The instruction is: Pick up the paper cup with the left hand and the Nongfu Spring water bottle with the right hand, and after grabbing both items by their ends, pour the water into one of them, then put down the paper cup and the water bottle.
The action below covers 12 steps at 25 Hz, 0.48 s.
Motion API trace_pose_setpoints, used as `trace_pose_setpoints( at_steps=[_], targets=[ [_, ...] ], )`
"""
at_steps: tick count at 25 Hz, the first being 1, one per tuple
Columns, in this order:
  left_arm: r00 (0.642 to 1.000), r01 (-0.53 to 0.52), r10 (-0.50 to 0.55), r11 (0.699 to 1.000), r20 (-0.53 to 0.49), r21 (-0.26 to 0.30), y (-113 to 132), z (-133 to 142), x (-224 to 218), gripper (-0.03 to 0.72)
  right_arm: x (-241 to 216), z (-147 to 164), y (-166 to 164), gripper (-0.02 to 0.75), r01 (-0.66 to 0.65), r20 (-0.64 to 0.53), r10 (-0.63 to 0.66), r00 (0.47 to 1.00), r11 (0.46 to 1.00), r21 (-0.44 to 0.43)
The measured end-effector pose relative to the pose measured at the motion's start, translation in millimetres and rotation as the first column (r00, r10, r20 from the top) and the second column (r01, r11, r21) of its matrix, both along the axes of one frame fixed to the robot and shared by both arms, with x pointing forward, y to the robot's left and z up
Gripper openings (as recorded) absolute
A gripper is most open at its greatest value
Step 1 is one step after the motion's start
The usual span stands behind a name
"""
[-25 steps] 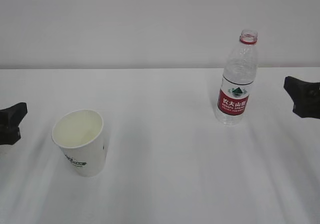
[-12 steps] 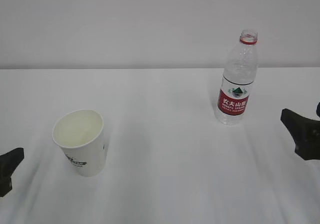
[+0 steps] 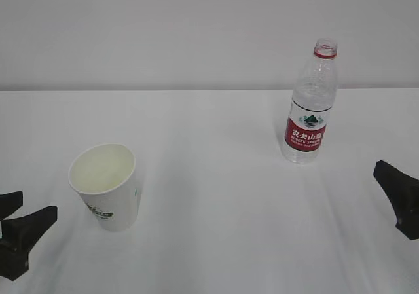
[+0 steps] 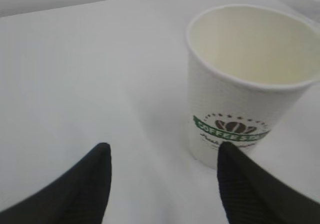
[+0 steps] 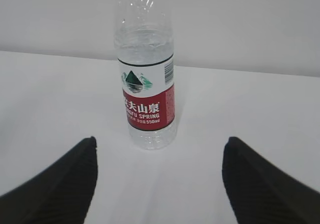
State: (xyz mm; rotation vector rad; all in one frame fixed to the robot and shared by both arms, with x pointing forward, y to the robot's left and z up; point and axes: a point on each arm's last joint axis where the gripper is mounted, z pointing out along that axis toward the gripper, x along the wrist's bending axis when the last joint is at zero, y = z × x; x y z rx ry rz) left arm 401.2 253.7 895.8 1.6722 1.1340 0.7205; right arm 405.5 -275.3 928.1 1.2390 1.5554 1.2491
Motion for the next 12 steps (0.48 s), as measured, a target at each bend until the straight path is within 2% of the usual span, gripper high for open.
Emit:
trace_pose_setpoints(
  at_steps=[7,12],
  targets=[
    [0.988,0.152,-0.152,0.988,0.000,0.008,-11.2,-0.2,-5.9,0.458,-6.7,-0.2,1.2,0.587,-0.015,0.025,0.015,1.000,1.000,0.009],
    [0.979,0.206,-0.206,0.979,0.000,0.009,-15.0,-0.3,-8.5,0.454,-6.7,-6.8,5.7,0.588,-0.069,-0.010,0.069,0.998,0.998,-0.001]
  ],
)
